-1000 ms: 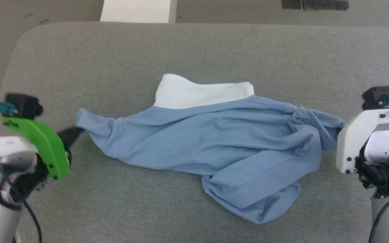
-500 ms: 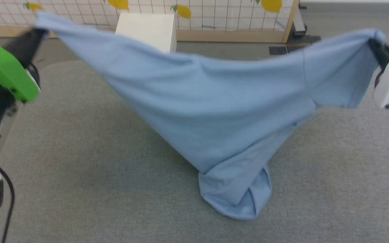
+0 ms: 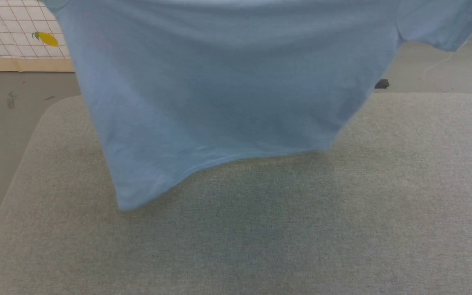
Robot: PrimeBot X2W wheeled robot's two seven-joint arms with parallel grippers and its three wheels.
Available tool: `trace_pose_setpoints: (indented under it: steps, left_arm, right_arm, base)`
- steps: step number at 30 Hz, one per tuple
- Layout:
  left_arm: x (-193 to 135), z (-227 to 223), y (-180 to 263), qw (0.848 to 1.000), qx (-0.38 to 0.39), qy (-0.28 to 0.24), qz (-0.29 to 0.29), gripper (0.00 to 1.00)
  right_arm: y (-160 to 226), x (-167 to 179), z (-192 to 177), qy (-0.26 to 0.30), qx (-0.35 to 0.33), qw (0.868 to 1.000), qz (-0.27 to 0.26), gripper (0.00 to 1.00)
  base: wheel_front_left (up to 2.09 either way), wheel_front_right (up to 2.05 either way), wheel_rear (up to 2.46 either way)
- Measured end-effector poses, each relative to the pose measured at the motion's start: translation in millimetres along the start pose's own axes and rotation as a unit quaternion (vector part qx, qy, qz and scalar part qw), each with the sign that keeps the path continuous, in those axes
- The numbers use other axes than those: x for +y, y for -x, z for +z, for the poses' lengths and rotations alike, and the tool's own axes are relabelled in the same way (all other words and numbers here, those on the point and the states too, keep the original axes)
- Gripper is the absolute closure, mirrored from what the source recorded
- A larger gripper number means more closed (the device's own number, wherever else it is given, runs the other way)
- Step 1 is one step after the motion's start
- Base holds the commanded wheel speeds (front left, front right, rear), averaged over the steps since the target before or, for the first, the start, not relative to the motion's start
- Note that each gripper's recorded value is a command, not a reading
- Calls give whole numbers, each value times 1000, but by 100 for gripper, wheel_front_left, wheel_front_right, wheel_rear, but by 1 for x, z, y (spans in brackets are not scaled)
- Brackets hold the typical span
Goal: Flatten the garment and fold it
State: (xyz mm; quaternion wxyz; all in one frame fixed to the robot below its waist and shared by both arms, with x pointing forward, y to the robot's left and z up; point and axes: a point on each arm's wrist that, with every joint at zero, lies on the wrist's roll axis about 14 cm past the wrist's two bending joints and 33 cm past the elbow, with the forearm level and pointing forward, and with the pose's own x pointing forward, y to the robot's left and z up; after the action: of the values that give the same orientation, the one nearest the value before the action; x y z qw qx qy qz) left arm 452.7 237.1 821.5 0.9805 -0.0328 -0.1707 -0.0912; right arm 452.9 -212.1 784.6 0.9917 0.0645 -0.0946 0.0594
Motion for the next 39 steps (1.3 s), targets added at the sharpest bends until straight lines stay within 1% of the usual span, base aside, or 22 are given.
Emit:
trace_pose_setpoints:
  steps: [7,9,13,17,21,26,29,31,35,39]
  left_arm:
    - [9,-27,-18,999,42,4,13,100]
    - [4,-35,-26,998,55,-7,-5,100]
    - [12,-48,-46,996,74,-37,-9,100]
    - [26,-47,-73,996,62,-60,-3,100]
    - [37,-48,-105,996,40,-77,5,100]
    - [49,-62,-141,996,18,-86,13,100]
    - [56,-79,-159,996,10,-85,17,100]
    - [62,-94,-169,996,5,-82,22,100]
    - [74,-134,-182,997,14,-73,33,100]
    - [81,-181,-184,996,46,-60,37,100]
  right_arm:
    - [-20,7,-8,-14,28,1000,3,100]
    - [-29,6,-11,-17,36,999,-2,100]
    - [-54,5,-6,-26,32,999,-11,100]
    - [-84,1,2,-18,23,999,-30,100]
    - [-116,-12,8,-9,8,998,-58,100]
    - [-156,-20,3,-13,-11,998,-66,100]
    - [-179,-24,-11,-12,-16,997,-69,100]
    - [-193,-26,-26,-12,-14,998,-67,100]
    - [-215,-28,-65,-17,4,998,-62,100]
    - [-228,-29,-106,-27,31,998,-54,100]
  base:
    - [0,0,0]
    - [0,0,0]
    - [0,0,0]
    - [0,0,0]
    - [0,0,0]
    - [0,0,0]
    - [0,0,0]
    - [0,0,0]
    - [0,0,0]
    - [0,0,0]
